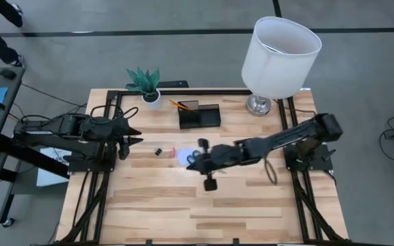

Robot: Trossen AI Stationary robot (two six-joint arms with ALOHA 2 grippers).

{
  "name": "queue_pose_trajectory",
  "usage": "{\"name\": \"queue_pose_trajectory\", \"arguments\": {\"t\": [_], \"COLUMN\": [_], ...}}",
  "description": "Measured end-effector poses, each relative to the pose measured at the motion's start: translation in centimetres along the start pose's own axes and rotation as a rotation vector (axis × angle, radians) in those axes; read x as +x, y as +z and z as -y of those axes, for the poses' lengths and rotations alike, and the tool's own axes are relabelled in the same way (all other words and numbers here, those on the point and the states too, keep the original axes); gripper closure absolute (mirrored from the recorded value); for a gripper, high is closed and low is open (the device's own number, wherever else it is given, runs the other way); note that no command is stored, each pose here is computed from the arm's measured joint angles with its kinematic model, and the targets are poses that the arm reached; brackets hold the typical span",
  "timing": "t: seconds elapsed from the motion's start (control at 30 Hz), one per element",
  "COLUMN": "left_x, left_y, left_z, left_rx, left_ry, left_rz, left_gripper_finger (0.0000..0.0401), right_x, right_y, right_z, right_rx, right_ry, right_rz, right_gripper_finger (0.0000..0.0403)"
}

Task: Pick and place office supplies into organizer
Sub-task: Put the scissor into the desk organizer

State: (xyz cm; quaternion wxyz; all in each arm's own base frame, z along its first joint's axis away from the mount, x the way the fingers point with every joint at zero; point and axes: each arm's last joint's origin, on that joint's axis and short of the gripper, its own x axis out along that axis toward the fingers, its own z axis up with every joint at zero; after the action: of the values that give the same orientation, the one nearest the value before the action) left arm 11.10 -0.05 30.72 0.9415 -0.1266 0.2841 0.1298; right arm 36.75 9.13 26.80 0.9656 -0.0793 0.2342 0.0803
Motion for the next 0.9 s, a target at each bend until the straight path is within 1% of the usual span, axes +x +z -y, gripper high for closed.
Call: {"name": "queue_pose_trajectory", "arguments": {"t": [0.07, 0.2, 0.33, 0.47, 0.57, 0.7, 0.83, 0.9], "left_x": [0.0, 0.0, 0.0, 0.0, 0.0, 0.0, 0.0, 0.0], "left_y": [0.0, 0.0, 0.0, 0.0, 0.0, 0.0, 0.0, 0.0], "left_z": [0.0, 0.0, 0.0, 0.0, 0.0, 0.0, 0.0, 0.0], "left_rx": [0.0, 0.0, 0.0, 0.0, 0.0, 0.0, 0.0, 0.0], "left_ry": [0.0, 0.0, 0.0, 0.0, 0.0, 0.0, 0.0, 0.0], "left_rz": [0.0, 0.0, 0.0, 0.0, 0.0, 0.0, 0.0, 0.0], "left_gripper_finger": [0.0275, 0.0275, 0.0275, 0.0275, 0.0275, 0.0275, 0.0275, 0.0275], "right_x": [-0.8, -1.9, -1.4, 0.2, 1.5, 3.1, 4.2, 4.5], "right_y": [-1.9, -3.9, -5.5, -6.9, -7.6, -7.6, -7.5, -7.5], "right_z": [-0.2, -1.3, -2.2, -2.8, -2.7, -1.7, -0.5, -0.5], "right_rx": [0.07, 0.211, 0.311, 0.296, 0.289, 0.355, 0.415, 0.417], "right_ry": [-0.025, -0.137, -0.248, -0.277, -0.287, -0.315, -0.306, -0.311], "right_rz": [0.034, 0.165, 0.163, 0.113, 0.079, 0.092, 0.048, 0.005], "right_gripper_finger": [0.0402, 0.0403, 0.0403, 0.0403, 0.0403, 0.0403, 0.0399, 0.039]}}
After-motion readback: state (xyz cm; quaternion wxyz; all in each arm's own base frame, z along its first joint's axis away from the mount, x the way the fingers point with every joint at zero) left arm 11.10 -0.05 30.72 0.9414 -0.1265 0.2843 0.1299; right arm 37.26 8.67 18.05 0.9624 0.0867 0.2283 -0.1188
